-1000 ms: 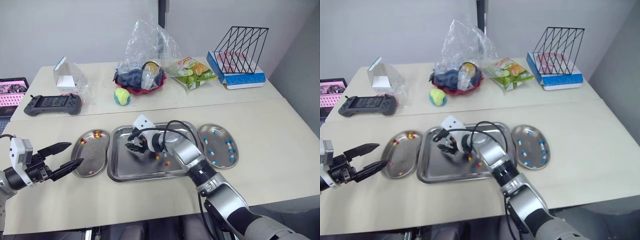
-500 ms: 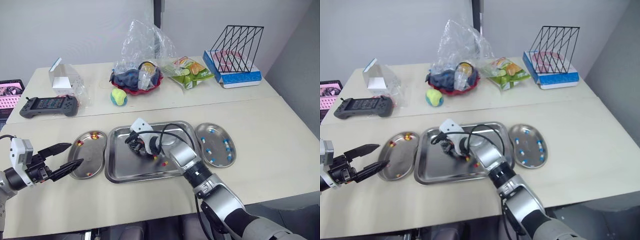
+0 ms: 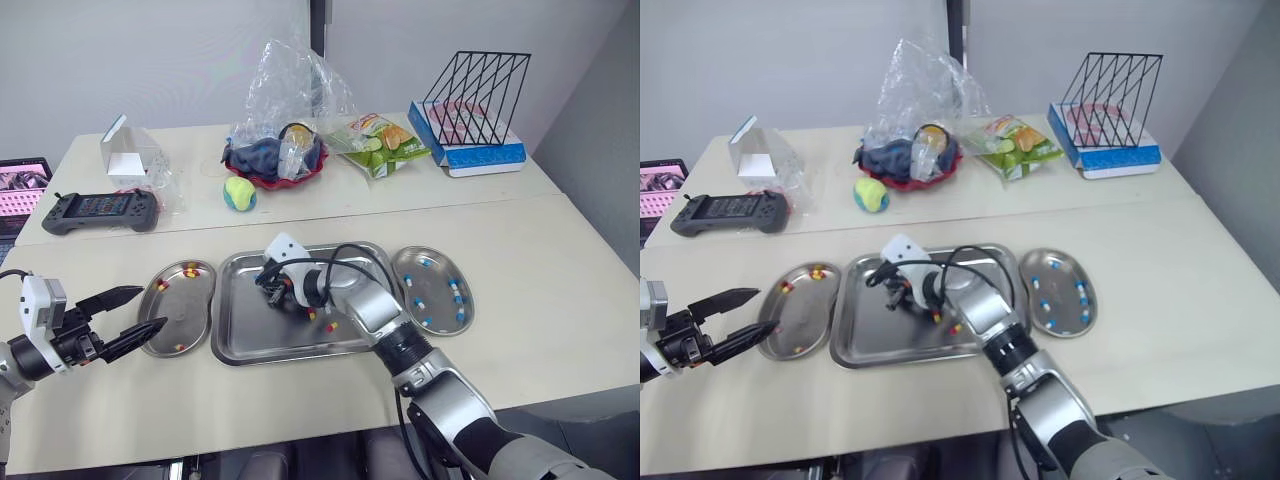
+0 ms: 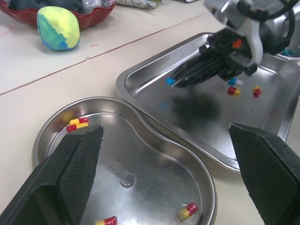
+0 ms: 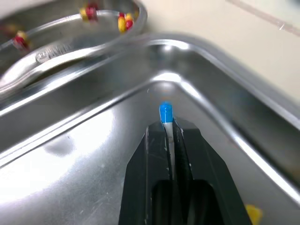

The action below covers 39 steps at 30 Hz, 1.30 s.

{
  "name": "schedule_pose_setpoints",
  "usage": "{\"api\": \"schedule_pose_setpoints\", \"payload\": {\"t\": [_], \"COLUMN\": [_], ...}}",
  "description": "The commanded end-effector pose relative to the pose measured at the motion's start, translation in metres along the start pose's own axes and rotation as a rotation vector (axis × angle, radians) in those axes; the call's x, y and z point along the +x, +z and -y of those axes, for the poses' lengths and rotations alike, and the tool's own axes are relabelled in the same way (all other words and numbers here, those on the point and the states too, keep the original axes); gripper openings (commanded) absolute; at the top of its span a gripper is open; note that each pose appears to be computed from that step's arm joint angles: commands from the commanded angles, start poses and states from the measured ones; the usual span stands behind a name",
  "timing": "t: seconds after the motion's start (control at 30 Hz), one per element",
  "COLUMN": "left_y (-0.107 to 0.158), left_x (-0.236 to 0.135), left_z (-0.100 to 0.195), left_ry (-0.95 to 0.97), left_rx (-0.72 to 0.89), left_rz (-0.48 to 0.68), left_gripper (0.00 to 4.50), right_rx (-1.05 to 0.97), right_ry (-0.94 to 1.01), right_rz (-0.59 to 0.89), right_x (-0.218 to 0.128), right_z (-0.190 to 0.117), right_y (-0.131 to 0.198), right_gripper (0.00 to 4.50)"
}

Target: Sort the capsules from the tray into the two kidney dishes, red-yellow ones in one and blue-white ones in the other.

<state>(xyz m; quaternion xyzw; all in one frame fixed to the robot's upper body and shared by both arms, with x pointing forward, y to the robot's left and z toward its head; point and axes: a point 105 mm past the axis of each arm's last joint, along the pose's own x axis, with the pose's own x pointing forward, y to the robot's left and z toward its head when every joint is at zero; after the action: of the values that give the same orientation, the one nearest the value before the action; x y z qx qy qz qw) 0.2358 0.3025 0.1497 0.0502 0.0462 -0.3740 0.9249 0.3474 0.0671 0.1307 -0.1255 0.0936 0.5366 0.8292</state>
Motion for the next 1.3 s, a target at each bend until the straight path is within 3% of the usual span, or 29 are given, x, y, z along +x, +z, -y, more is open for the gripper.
{"api": "schedule_pose_setpoints", "payload": {"t": [0.03, 0.23, 0.4, 0.57, 0.8, 0.9, 1.23, 1.3], "left_y": [0.012, 0.011, 0.011, 0.011, 0.011, 0.012, 0.012, 0.012], "left_x": [0.0, 0.003, 0.008, 0.011, 0.014, 0.014, 0.008, 0.006], "left_z": [0.001, 0.001, -0.001, -0.002, -0.004, -0.004, -0.012, -0.013], "left_ry": [-0.013, -0.03, -0.041, -0.051, -0.06, -0.063, -0.03, -0.018], "left_rx": [0.038, 0.036, 0.033, 0.032, 0.032, 0.034, 0.035, 0.037], "left_rz": [0.023, 0.024, 0.03, 0.031, 0.032, 0.031, 0.032, 0.033], "left_gripper": [4.5, 4.5, 4.5, 4.5, 4.5, 4.5, 4.5, 4.5], "right_rx": [-0.009, -0.042, -0.05, -0.026, 0.006, 0.019, 0.055, 0.081], "right_ry": [0.057, -0.036, -0.094, -0.151, -0.185, -0.226, -0.237, -0.243], "right_rz": [0.108, 0.096, -0.051, -0.19, -0.339, -0.361, -0.262, -0.239], "right_x": [-0.022, -0.115, -0.181, -0.225, -0.239, -0.249, -0.279, -0.283], "right_z": [0.0, 0.067, 0.091, 0.098, 0.094, 0.099, 0.111, 0.112], "right_y": [0.029, 0.042, 0.008, -0.025, -0.063, -0.07, -0.042, -0.039], "right_gripper": [0.02, 0.02, 0.02, 0.02, 0.02, 1.05, 4.48, 4.48]}}
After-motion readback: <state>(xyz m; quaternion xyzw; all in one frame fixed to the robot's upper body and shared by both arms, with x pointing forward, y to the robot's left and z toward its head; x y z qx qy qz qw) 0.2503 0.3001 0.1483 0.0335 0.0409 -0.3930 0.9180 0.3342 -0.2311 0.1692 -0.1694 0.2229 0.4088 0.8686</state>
